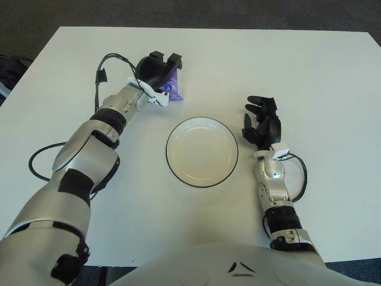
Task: Put the tissue paper into the plate.
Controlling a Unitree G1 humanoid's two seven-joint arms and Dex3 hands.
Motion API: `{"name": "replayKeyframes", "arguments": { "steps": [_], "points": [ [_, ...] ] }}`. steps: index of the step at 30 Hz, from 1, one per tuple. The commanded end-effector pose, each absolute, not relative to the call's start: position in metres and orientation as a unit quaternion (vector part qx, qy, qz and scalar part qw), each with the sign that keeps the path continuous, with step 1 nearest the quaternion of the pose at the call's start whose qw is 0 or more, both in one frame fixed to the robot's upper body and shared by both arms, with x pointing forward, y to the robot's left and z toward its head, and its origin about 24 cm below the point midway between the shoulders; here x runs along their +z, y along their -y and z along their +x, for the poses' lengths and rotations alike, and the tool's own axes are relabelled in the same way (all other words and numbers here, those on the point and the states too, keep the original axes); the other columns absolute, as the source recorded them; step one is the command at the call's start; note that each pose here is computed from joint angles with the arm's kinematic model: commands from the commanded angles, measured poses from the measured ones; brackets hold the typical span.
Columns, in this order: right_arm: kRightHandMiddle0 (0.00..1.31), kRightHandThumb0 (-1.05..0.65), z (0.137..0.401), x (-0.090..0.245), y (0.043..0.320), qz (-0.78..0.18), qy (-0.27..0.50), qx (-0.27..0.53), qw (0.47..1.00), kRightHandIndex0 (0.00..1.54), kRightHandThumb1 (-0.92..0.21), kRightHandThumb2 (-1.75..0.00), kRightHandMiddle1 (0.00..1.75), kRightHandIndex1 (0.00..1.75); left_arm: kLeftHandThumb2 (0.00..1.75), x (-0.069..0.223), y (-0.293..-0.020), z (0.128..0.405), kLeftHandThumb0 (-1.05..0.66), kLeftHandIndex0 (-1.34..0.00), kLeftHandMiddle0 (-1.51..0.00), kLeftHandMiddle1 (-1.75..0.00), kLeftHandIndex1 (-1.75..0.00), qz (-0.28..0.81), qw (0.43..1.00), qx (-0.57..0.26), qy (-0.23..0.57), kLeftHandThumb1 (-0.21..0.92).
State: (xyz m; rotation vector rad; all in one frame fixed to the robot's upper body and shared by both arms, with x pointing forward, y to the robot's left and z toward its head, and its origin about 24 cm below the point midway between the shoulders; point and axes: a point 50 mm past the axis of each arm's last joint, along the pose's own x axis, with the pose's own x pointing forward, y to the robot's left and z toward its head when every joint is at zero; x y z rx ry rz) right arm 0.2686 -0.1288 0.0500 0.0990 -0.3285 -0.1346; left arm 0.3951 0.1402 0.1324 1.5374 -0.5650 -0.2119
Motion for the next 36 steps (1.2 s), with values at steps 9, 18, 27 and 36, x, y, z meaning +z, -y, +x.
{"name": "replayKeyframes", "arguments": {
  "steps": [9, 18, 27, 36],
  "points": [
    [0.24, 0.36, 0.211, -0.039, 0.134, 0.038, -0.034, -0.102, 0.994, 0.45, -0.78, -0.55, 1.27, 1.53, 1.75, 0.121, -0.148, 0.388, -0.01, -0.72, -0.88, -1.75, -1.71, 0.663, 0.697, -0.157, 0.224, -0.07],
    [0.23, 0.36, 0.210, -0.040, 0.134, 0.034, -0.036, -0.101, 0.994, 0.45, -0.72, -0.65, 1.28, 1.57, 1.75, 0.161, -0.140, 0.380, -0.01, -0.71, -0.87, -1.75, -1.72, 0.626, 0.694, -0.191, 0.300, -0.07],
    [0.23, 0.36, 0.210, -0.040, 0.136, 0.032, -0.037, -0.100, 0.994, 0.44, -0.75, -0.61, 1.30, 1.56, 1.70, 0.197, -0.124, 0.341, -0.01, -0.67, -0.84, -1.74, -1.74, 0.596, 0.662, -0.262, 0.371, -0.02],
    [0.21, 0.38, 0.212, -0.040, 0.135, 0.034, -0.035, -0.099, 0.994, 0.46, -0.64, -0.80, 1.32, 1.61, 1.64, 0.199, -0.121, 0.313, 0.00, -0.61, -0.82, -1.72, -1.75, 0.571, 0.652, -0.310, 0.390, 0.03]
  ]
}}
